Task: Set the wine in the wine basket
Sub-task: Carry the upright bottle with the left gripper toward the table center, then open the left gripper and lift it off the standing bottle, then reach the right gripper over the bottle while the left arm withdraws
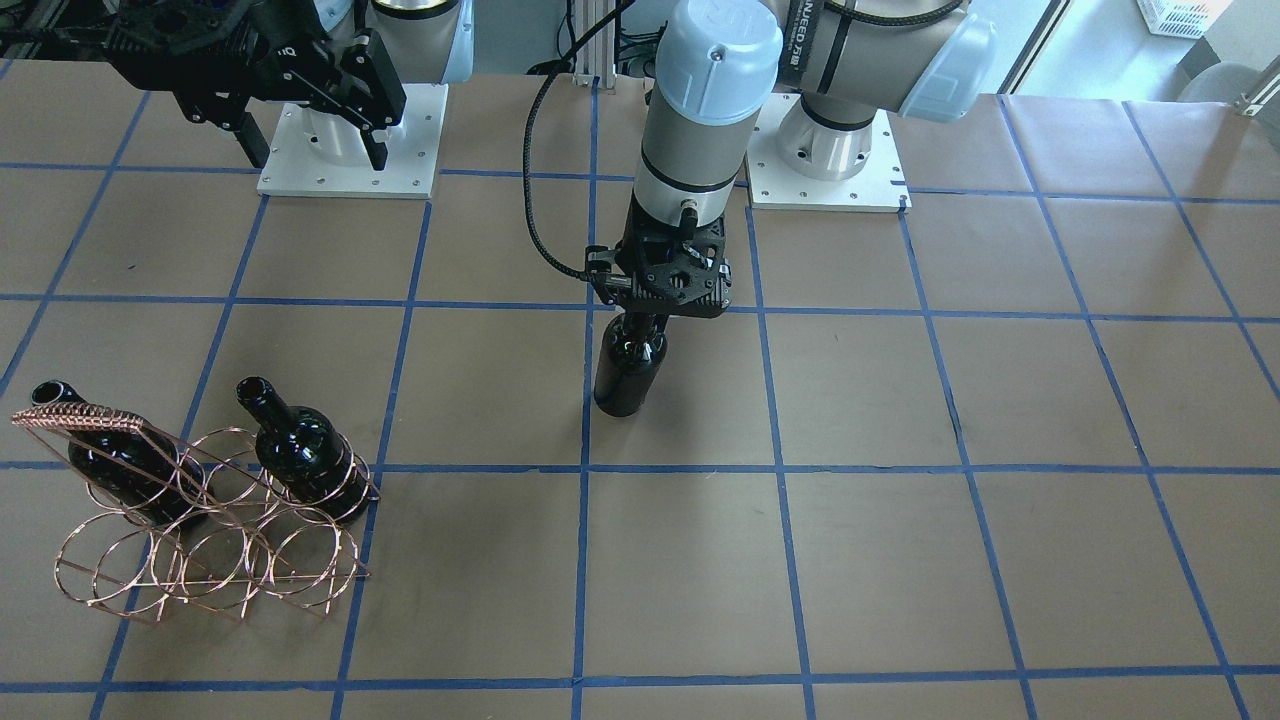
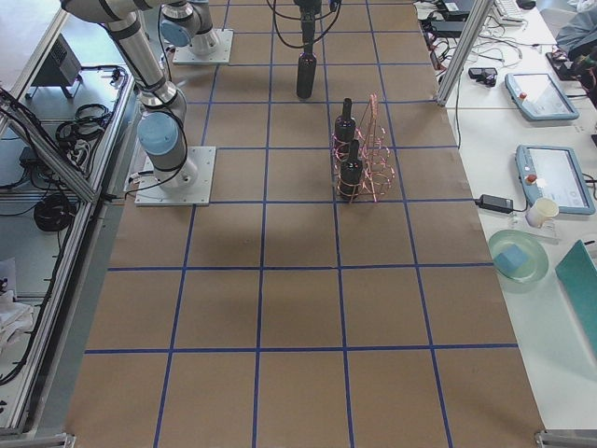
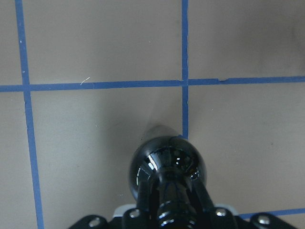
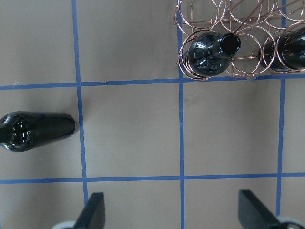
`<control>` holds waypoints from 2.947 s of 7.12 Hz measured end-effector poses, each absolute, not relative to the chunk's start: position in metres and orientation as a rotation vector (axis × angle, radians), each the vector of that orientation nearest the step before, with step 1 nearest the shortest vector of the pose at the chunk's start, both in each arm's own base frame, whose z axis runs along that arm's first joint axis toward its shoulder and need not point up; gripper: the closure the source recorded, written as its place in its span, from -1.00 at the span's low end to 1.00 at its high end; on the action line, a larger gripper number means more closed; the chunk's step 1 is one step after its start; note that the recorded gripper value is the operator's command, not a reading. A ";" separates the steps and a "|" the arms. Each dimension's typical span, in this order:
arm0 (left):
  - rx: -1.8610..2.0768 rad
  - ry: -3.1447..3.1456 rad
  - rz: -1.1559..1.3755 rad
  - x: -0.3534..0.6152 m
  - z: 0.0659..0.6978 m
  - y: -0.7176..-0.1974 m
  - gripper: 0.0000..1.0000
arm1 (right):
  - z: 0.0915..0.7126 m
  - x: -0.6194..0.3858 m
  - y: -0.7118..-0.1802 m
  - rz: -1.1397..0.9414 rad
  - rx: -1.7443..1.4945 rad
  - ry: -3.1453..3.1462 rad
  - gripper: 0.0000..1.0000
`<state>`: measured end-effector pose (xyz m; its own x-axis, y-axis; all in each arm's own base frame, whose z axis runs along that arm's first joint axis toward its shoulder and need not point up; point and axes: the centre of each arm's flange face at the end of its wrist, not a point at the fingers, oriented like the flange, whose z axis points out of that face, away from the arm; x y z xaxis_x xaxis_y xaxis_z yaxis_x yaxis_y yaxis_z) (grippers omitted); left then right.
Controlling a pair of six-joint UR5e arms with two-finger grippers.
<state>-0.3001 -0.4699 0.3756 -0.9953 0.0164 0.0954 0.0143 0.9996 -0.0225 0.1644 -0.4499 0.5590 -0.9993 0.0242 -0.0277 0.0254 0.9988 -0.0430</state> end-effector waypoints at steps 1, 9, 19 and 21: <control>-0.023 -3.047 0.025 -0.300 0.375 -0.469 0.91 | 0.559 0.164 -0.450 -0.067 0.039 3.114 -0.94; -0.022 -3.045 -0.022 -0.300 0.374 -0.467 -0.62 | 0.558 0.165 -0.450 -0.065 0.051 3.112 -0.99; 0.138 -3.066 0.191 -0.145 0.536 -0.515 -1.00 | 0.553 0.192 -0.445 -0.026 0.091 3.059 -0.99; 0.111 -3.096 0.204 -0.090 0.545 -0.519 -1.00 | 0.540 0.247 -0.433 0.006 0.098 3.067 -0.99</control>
